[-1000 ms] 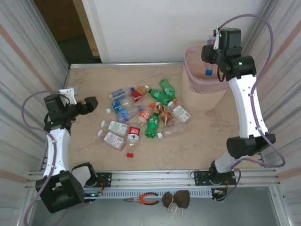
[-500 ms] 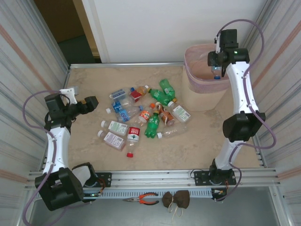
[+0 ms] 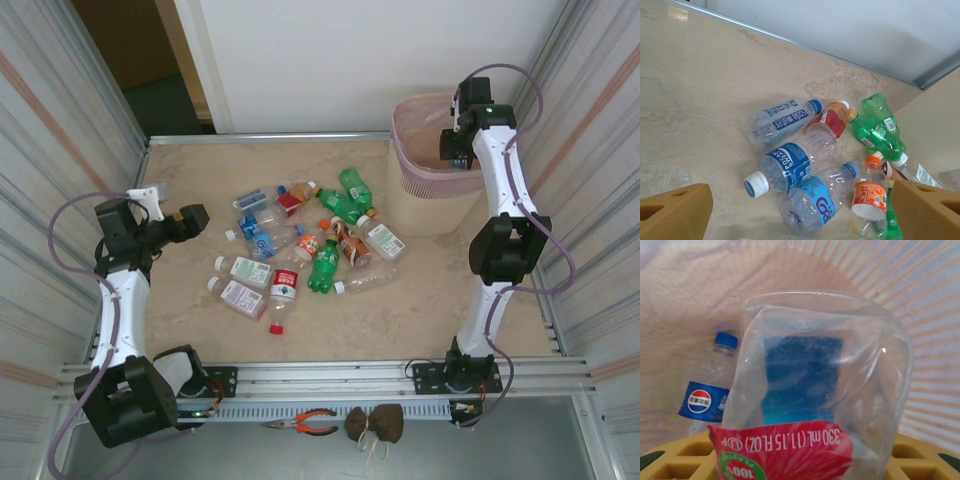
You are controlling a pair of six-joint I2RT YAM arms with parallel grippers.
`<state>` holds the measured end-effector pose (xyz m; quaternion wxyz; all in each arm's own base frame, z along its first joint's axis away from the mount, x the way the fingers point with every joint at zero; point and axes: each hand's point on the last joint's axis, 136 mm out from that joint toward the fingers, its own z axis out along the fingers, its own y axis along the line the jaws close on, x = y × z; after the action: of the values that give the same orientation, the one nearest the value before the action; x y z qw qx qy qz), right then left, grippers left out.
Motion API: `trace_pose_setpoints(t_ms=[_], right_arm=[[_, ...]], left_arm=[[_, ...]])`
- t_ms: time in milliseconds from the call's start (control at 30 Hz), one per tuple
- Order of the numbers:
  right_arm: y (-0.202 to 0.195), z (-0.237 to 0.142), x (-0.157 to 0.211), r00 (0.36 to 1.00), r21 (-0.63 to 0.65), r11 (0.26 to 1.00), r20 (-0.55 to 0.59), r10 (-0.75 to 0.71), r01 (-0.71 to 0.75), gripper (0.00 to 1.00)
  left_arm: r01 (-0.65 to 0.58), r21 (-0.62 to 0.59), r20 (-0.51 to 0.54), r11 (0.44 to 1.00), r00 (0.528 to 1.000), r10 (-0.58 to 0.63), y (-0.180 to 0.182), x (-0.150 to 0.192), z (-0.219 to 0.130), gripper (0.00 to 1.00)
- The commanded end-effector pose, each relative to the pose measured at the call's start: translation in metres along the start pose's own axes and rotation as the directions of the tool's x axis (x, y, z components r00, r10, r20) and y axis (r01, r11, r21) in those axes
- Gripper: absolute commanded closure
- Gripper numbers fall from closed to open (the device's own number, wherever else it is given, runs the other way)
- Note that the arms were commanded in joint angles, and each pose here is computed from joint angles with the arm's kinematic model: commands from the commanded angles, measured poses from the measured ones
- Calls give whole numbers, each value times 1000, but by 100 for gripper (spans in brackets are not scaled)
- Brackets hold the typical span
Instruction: Put the plastic bottles in the bin
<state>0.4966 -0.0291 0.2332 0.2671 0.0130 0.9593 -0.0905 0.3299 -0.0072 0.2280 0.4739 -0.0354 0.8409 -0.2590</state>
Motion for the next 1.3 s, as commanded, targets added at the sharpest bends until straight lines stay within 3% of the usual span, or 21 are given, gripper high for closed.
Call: trace_pose_setpoints(t_ms=[0, 300, 533, 800, 1267], right_arm=[[1, 12, 10, 998, -7, 1000, -57, -4, 3, 48], [10, 53, 33, 985, -24, 1000, -171, -5, 1, 45], [17, 59, 40, 980, -53, 998, -200, 5, -16, 41], [15, 24, 24, 992, -73, 997, -127, 26, -35, 29], [18, -68, -8, 995, -131, 990, 74, 69, -59, 27]], left_arm=[[-4, 15, 11, 1000, 1000, 4, -2, -4, -3, 8], [-8, 13, 14, 1000, 1000, 8, -3, -3, -4, 8], [-10, 11, 13, 1000, 1000, 10, -4, -3, -6, 8], [-19, 18, 23, 1000, 1000, 19, -7, -5, -7, 8], [-12, 13, 21, 1000, 1000, 11, -6, -4, -8, 8]])
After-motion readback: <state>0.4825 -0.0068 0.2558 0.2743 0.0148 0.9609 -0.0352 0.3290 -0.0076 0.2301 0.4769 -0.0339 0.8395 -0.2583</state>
